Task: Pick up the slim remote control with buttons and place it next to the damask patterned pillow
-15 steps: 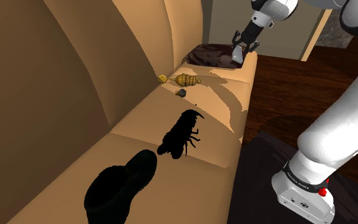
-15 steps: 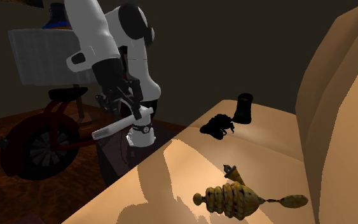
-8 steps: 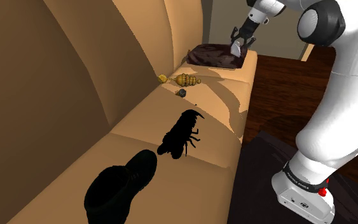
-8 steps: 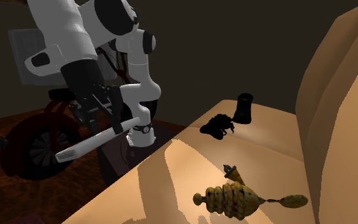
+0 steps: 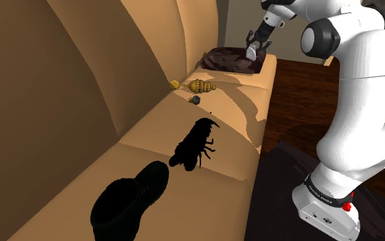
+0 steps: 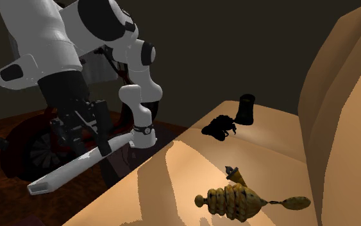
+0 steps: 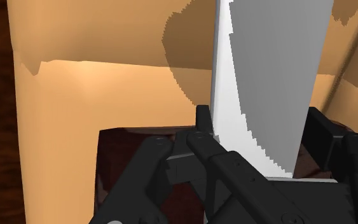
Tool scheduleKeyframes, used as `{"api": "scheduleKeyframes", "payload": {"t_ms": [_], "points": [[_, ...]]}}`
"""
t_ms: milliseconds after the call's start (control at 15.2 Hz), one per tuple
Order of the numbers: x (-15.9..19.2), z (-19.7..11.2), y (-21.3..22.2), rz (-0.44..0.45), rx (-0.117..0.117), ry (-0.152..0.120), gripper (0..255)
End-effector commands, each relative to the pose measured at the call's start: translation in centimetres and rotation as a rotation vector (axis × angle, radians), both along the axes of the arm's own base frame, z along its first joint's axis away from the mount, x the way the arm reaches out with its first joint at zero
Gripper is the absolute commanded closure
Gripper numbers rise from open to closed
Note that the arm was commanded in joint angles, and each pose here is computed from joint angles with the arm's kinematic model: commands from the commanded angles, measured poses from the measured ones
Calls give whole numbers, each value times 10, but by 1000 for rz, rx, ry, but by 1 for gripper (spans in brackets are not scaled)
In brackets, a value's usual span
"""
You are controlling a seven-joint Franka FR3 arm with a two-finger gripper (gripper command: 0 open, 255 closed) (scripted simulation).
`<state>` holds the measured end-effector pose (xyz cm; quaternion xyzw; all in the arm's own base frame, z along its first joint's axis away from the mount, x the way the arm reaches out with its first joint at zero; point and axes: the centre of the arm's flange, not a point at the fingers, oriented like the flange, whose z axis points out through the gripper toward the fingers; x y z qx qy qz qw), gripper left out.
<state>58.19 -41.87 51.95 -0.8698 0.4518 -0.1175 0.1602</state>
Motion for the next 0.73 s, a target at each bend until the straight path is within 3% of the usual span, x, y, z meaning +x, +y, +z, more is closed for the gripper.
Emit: {"api": "scheduleKeyframes", "payload": {"t_ms": [0,660], "points": [[1,-10,0,0,-1,-1,255],[1,-63,0,0,-1,-1,255]]}}
